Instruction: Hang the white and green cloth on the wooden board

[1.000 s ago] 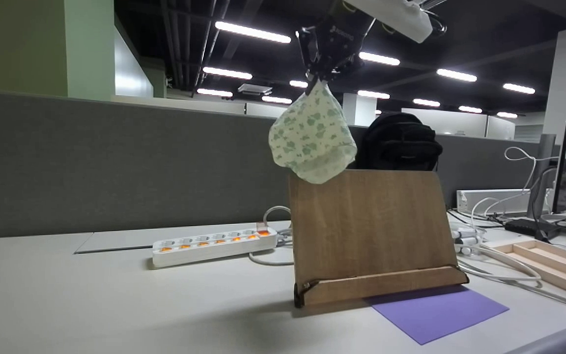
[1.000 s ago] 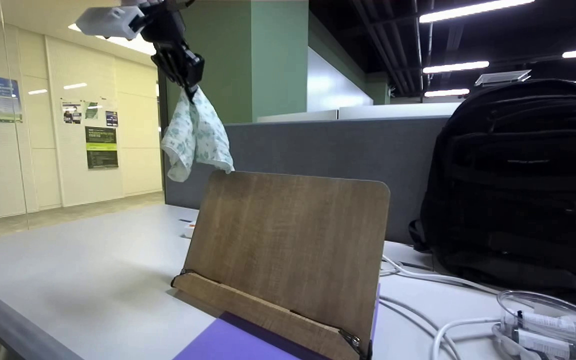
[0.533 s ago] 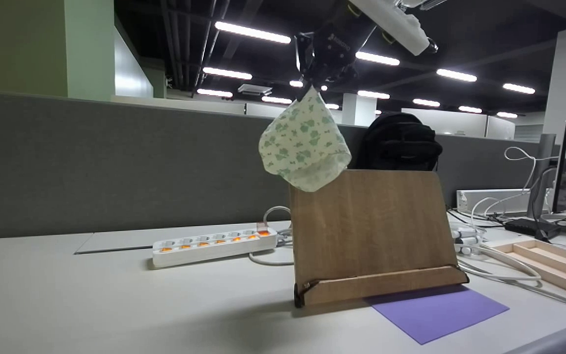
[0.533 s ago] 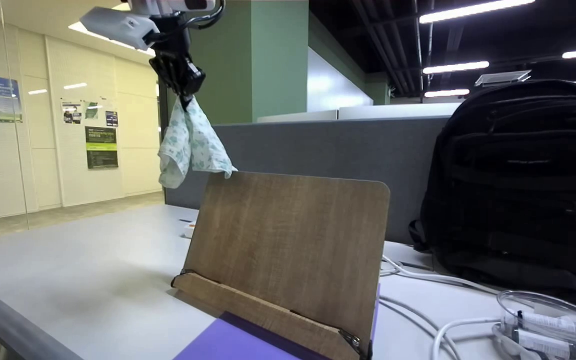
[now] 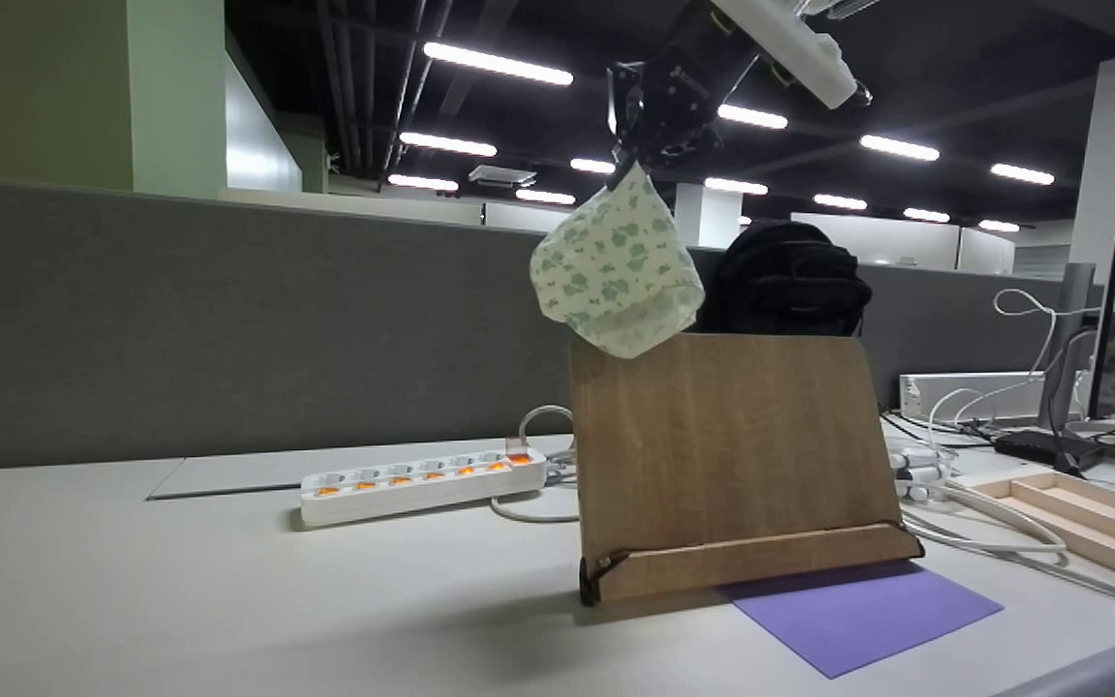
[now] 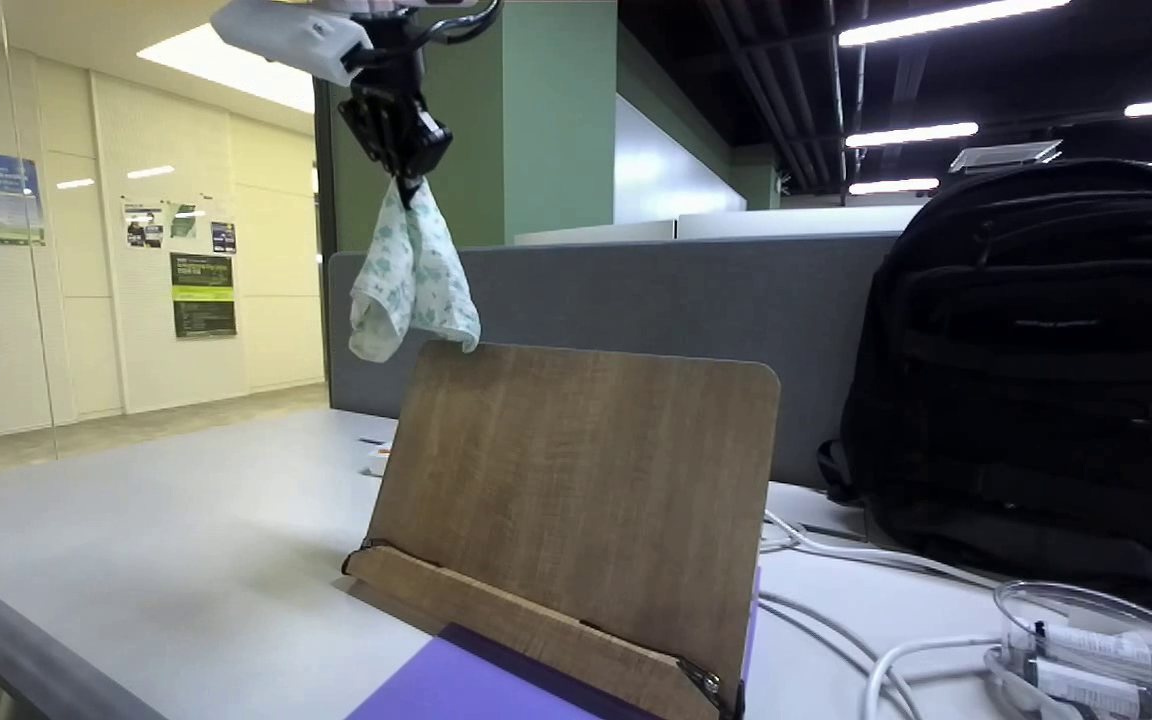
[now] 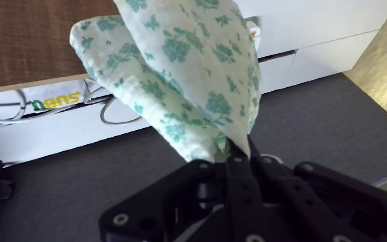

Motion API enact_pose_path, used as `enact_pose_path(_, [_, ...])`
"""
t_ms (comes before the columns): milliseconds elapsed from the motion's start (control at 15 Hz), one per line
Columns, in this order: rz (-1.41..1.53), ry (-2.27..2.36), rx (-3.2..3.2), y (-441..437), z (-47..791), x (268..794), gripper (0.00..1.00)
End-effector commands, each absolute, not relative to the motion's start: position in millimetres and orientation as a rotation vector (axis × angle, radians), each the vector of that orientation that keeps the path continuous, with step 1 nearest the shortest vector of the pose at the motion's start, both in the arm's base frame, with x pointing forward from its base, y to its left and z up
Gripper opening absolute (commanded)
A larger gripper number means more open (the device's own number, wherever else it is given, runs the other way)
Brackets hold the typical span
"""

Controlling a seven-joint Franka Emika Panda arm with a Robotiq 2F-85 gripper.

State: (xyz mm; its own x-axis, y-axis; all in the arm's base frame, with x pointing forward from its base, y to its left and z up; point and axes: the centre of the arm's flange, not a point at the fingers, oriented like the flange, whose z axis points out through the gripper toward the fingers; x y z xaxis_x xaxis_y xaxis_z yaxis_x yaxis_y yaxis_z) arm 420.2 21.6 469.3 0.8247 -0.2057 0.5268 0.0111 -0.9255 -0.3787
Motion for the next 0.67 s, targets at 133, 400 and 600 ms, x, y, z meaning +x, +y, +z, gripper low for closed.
enact_pose_path(133, [-0.822,0.182,-2.638,6,481,451,0.01])
enact_pose_path(400, [-0.787,0.223,-2.62,7,472,485,0.01])
enact_pose_path(600, [-0.751,0.206,-2.63,1,462,503,0.01])
